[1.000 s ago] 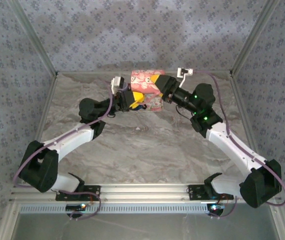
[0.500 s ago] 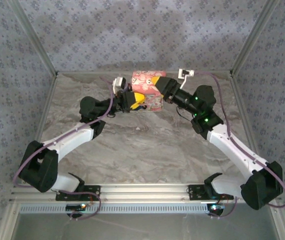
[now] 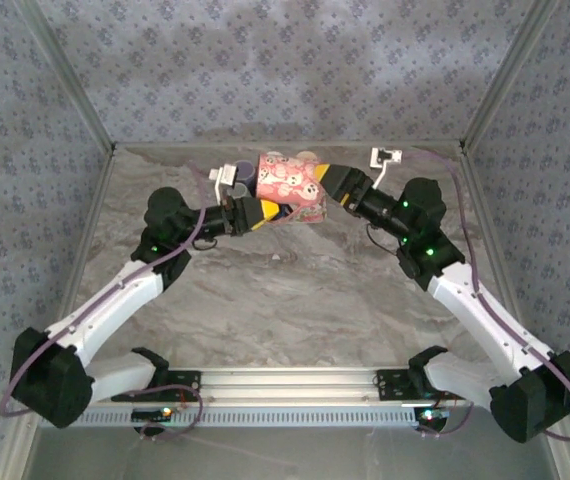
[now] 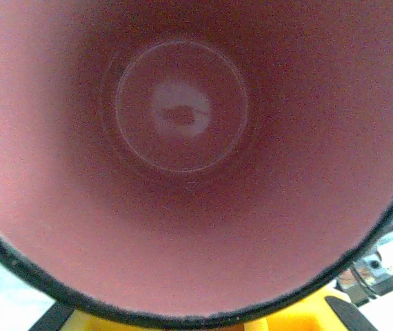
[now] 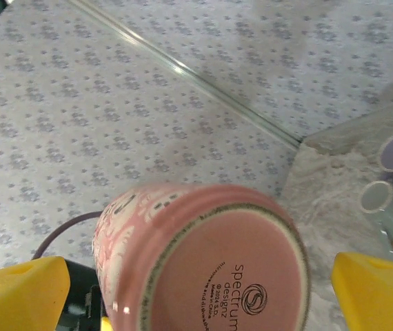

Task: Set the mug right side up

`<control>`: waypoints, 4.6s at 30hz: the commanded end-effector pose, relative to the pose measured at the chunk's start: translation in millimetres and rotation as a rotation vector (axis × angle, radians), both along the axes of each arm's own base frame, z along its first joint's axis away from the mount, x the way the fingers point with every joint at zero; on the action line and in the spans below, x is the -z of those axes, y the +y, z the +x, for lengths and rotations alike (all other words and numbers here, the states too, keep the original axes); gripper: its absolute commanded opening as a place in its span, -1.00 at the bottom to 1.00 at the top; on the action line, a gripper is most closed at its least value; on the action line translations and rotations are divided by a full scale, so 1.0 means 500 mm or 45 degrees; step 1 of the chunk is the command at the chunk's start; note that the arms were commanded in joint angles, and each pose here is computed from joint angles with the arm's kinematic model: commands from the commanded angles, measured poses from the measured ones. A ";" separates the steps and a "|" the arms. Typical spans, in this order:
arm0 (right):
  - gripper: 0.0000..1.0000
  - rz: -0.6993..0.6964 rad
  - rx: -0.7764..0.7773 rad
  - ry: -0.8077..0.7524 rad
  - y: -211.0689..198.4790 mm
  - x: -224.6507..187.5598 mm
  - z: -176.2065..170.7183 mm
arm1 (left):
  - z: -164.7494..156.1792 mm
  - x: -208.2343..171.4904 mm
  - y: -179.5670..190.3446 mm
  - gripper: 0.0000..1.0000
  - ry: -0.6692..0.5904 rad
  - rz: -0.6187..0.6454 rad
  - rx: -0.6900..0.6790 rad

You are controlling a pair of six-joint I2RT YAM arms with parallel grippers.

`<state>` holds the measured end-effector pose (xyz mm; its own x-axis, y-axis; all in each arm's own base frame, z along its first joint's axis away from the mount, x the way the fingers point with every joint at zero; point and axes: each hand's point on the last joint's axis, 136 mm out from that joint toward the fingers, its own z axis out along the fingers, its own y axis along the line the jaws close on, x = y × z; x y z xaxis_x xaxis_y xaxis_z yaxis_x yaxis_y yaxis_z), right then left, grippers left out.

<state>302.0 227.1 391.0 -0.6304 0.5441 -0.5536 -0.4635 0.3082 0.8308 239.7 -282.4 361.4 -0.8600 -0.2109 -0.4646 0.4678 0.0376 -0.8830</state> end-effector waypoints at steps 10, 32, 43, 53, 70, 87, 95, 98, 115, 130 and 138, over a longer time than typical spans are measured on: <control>0.81 -0.762 0.069 0.154 -0.074 0.104 -0.072 | 0.019 0.174 0.209 -1.00 -0.154 1.072 -0.628; 0.85 -1.277 0.028 0.163 -0.058 0.171 -0.112 | 0.101 0.390 0.346 -1.00 -0.006 1.486 -0.908; 0.82 -1.386 -0.067 0.222 -0.046 0.195 -0.117 | 0.115 0.458 0.336 -1.00 0.092 1.553 -0.802; 0.82 -1.450 -0.093 0.282 -0.043 0.223 -0.112 | 0.111 0.482 0.309 -1.00 0.133 1.559 -0.734; 0.81 -1.494 -0.063 0.325 -0.060 0.242 -0.110 | 0.133 0.490 0.276 -1.00 0.132 1.618 -0.685; 0.83 -1.537 -0.037 0.335 -0.075 0.252 -0.106 | 0.119 0.484 0.276 -0.28 0.165 1.681 -0.748; 0.86 -1.541 -0.038 0.319 -0.092 0.245 -0.106 | 0.108 0.452 0.274 0.07 0.141 1.620 -0.755; 0.88 -1.531 -0.045 0.315 -0.088 0.241 -0.103 | 0.102 0.426 0.269 0.23 0.129 1.580 -0.748; 0.84 -1.356 -0.045 -0.046 -0.001 0.262 0.113 | 0.009 0.221 0.272 0.29 0.148 1.444 -0.651; 1.00 -1.591 -0.307 -0.035 0.151 0.422 0.269 | -0.074 0.130 0.272 0.37 0.160 1.339 -0.539; 1.00 -1.681 -0.262 0.033 0.212 0.503 0.333 | -0.107 0.146 0.292 0.38 0.128 1.358 -0.512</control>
